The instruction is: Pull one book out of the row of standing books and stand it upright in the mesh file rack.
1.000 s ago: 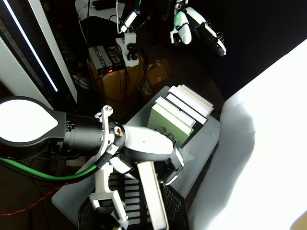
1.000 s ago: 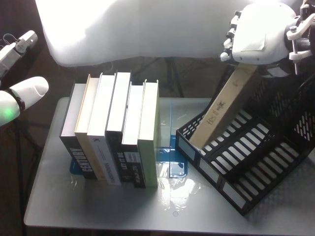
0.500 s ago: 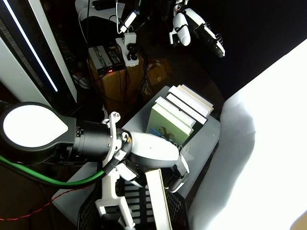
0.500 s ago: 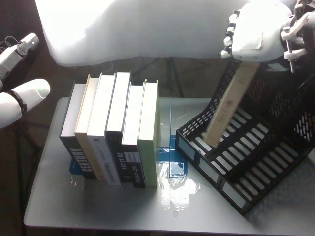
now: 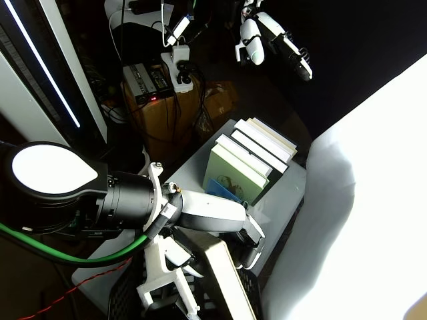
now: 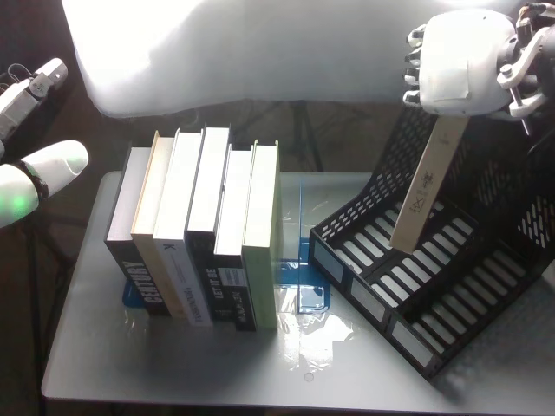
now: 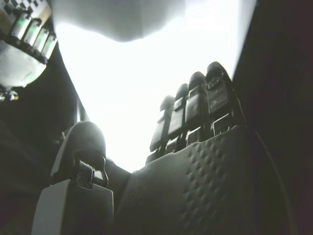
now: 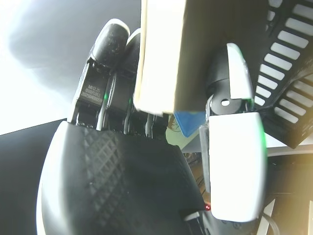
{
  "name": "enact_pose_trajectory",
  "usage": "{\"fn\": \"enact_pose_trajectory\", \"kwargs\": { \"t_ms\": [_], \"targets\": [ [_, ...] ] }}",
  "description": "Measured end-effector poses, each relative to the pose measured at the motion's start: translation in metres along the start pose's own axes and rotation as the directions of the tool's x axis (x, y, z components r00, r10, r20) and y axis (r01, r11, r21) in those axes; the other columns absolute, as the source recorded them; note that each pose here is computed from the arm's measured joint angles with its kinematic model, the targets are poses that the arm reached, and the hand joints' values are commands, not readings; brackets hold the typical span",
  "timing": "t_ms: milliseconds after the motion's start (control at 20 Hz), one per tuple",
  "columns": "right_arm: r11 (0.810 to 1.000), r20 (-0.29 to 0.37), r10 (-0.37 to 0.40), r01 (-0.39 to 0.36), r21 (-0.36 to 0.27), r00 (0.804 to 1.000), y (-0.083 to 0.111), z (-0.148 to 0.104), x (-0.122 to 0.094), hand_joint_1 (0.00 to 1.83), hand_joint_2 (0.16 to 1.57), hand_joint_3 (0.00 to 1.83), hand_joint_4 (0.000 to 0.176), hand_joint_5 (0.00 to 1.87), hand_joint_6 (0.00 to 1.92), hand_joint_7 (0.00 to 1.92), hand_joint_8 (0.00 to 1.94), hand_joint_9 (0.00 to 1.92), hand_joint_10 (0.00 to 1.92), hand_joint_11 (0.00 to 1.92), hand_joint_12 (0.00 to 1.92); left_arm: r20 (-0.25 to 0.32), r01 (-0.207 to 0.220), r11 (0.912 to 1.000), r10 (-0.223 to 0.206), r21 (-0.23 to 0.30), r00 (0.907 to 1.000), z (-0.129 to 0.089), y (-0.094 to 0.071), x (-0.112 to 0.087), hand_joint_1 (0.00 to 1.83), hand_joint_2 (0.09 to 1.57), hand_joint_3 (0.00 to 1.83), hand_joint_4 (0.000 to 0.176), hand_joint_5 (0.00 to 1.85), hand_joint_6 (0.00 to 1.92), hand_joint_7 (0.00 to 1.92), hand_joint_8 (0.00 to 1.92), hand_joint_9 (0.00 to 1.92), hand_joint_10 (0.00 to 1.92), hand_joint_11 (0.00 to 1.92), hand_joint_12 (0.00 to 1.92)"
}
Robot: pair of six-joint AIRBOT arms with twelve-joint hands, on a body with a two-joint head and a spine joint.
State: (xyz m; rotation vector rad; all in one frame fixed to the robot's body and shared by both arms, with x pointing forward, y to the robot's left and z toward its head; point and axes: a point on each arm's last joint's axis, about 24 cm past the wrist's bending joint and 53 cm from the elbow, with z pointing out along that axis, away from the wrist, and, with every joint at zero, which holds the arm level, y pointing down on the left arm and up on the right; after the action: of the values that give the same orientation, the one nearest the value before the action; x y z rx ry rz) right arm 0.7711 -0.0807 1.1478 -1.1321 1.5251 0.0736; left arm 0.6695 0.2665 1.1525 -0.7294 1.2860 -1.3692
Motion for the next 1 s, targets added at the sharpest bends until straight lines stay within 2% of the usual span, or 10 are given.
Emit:
{"fn": "enact_pose_trajectory", "kwargs": {
  "t_ms": [50,150,250,300,350,450,550,600,700,1000],
  "targets": [
    [1.000,-0.005,0.001,-0.001,-0.001,1.000,0.001,0.000,0.003,1.29,1.28,0.00,0.000,0.57,1.30,0.67,1.52,0.73,1.53,0.77,1.60,-0.001,0.000,1.0000,0.000,0.001,1.0000,0.000,0.000,0.000,0.23,1.36,0.00,0.042,0.01,0.00,0.00,0.00,0.00,0.00,0.00,0.00],
    [1.000,-0.012,-0.001,0.001,-0.006,1.000,0.003,0.001,0.007,1.30,1.33,0.00,0.000,0.53,1.41,0.59,1.61,0.58,1.79,0.46,1.83,0.000,0.000,1.0000,0.000,0.000,1.0000,0.000,0.000,0.000,0.24,1.36,0.00,0.037,0.02,0.00,0.00,0.00,0.00,0.00,0.00,0.00],
    [1.000,-0.025,-0.003,0.003,-0.003,1.000,0.004,0.002,0.013,1.16,1.31,0.00,0.000,0.60,1.37,0.70,1.64,0.64,1.34,0.55,1.78,-0.001,0.000,1.0000,0.000,0.001,1.0000,0.000,0.000,0.000,0.26,1.36,0.00,0.041,0.02,0.00,0.00,0.00,0.00,0.00,0.00,0.00],
    [1.000,-0.027,-0.002,0.002,-0.003,1.000,0.004,0.002,0.014,1.15,1.34,0.00,0.000,0.54,1.37,0.68,1.73,0.68,1.54,0.62,1.89,-0.002,0.000,1.0000,0.000,0.000,1.0000,0.000,0.000,0.000,0.26,1.36,0.00,0.037,0.02,0.00,0.00,0.00,0.00,0.00,0.00,0.00],
    [1.000,-0.029,-0.002,0.002,-0.002,1.000,0.004,0.002,0.015,1.30,1.28,0.00,0.000,0.58,1.25,0.67,1.54,0.75,1.58,0.76,1.65,-0.001,0.000,1.0000,0.000,0.000,1.0000,0.000,0.000,0.000,0.25,1.36,0.00,0.041,0.02,0.00,0.00,0.00,0.00,0.00,0.00,0.00],
    [1.000,-0.031,0.001,-0.001,-0.003,1.000,0.005,0.002,0.016,1.35,1.24,0.00,0.000,0.65,1.09,0.74,1.43,0.83,1.59,0.83,1.72,0.000,0.000,1.0000,0.000,0.000,1.0000,0.000,0.000,0.000,0.29,1.36,0.00,0.032,0.02,0.00,0.00,0.00,0.00,0.00,0.00,0.00],
    [1.000,-0.030,-0.001,0.000,-0.004,1.000,0.006,0.003,0.015,1.18,1.30,0.00,0.000,0.53,1.44,0.76,1.55,0.72,1.33,0.67,1.73,-0.001,0.001,1.0000,-0.001,0.000,1.0000,0.000,0.000,0.001,0.26,1.35,0.00,0.040,0.02,0.00,0.00,0.00,0.00,0.00,0.00,0.00],
    [1.000,-0.032,-0.008,0.008,-0.005,0.999,0.007,0.003,0.016,1.27,1.26,0.00,0.000,0.46,0.88,0.72,1.45,0.74,1.10,0.65,1.61,0.000,0.001,1.0000,-0.001,0.001,1.0000,0.000,0.000,0.000,0.27,1.35,0.00,0.039,0.02,0.00,0.00,0.00,0.00,0.00,0.00,0.00],
    [1.000,-0.041,-0.010,0.010,-0.003,0.999,0.007,0.003,0.020,1.19,1.17,0.00,0.000,0.50,0.32,0.61,0.47,0.69,0.80,0.56,1.48,0.000,0.001,1.0000,-0.001,0.001,1.0000,0.000,0.000,0.000,0.26,1.35,0.00,0.036,0.02,0.00,0.00,0.00,0.00,0.00,0.00,0.00],
    [1.000,-0.046,-0.017,0.017,-0.004,0.999,0.010,0.003,0.022,1.16,1.13,0.00,0.000,0.46,0.09,0.56,0.11,0.52,0.49,0.23,1.43,0.003,0.002,1.0000,-0.002,0.006,1.0000,0.000,-0.001,0.000,0.25,1.35,0.00,0.044,0.01,0.00,0.00,0.00,0.00,0.00,0.00,0.00]
  ]
}}
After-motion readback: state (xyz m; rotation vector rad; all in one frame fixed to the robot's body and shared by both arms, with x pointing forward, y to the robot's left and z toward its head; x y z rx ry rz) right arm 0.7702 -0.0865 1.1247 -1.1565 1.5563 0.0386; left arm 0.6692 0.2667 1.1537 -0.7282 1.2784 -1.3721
